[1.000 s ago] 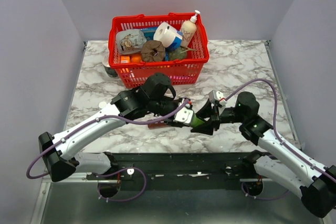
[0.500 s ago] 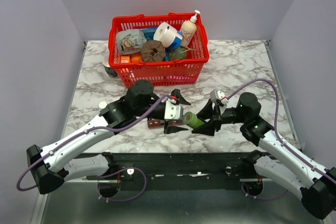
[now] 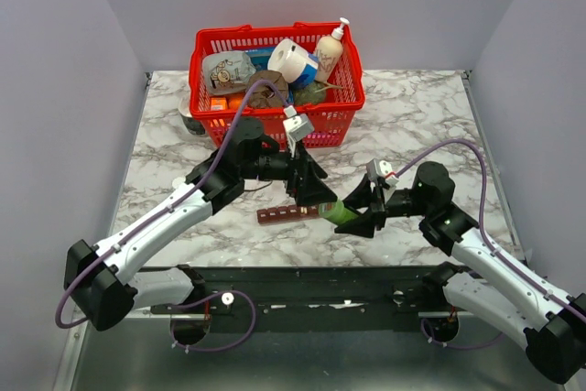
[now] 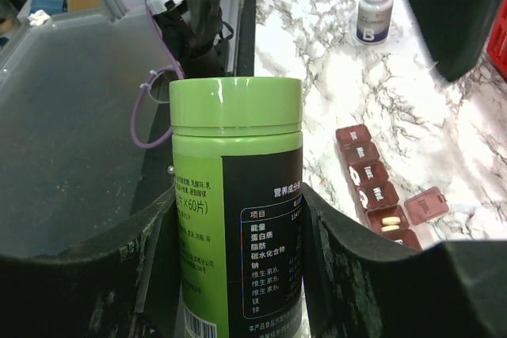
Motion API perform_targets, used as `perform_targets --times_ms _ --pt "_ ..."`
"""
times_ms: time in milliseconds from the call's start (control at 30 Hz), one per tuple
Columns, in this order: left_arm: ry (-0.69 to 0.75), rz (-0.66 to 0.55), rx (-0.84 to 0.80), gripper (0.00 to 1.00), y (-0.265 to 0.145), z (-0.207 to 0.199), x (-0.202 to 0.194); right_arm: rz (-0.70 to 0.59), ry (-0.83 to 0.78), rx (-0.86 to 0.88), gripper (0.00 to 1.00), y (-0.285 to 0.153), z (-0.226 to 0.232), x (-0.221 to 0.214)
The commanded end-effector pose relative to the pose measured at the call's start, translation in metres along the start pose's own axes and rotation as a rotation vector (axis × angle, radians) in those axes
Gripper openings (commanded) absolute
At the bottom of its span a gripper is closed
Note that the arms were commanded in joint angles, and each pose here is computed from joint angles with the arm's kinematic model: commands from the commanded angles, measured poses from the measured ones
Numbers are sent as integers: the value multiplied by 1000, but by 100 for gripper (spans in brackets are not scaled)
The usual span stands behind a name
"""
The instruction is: Sort the pills into containers
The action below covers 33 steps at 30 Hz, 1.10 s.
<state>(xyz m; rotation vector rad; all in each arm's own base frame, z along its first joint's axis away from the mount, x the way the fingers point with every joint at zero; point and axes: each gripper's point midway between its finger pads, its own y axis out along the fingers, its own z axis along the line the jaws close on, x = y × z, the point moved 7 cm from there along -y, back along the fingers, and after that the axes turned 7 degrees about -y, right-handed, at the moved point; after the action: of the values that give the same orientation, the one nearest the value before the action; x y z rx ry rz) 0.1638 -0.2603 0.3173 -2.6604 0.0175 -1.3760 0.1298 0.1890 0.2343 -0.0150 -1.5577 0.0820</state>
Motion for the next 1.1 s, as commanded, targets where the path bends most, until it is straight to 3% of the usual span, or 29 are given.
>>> perform_targets --times_ms 0,333,533,767,867,900,967,1067 --pt "-192 61 -19 99 0 -13 -2 -1 -61 -51 0 -2 -7 5" --pt "-176 159 64 97 9 -12 -14 19 -49 -86 1 -2 -12 0" --pt "-139 243 211 95 14 2 -27 19 -50 -86 0 -2 -12 0" --pt "-119 253 251 79 16 2 -26 27 -41 -89 1 -2 -12 -2" --pt "-118 249 246 77 16 2 -26 32 -41 -90 1 -2 -12 -5" --pt "-122 248 241 67 16 2 -26 34 -38 -91 1 -2 -12 -6" --pt "-130 258 216 58 18 0 -27 37 -37 -92 1 -2 -12 -7" --pt "-146 293 150 23 21 -4 -30 38 -42 -94 0 -3 -12 -9"
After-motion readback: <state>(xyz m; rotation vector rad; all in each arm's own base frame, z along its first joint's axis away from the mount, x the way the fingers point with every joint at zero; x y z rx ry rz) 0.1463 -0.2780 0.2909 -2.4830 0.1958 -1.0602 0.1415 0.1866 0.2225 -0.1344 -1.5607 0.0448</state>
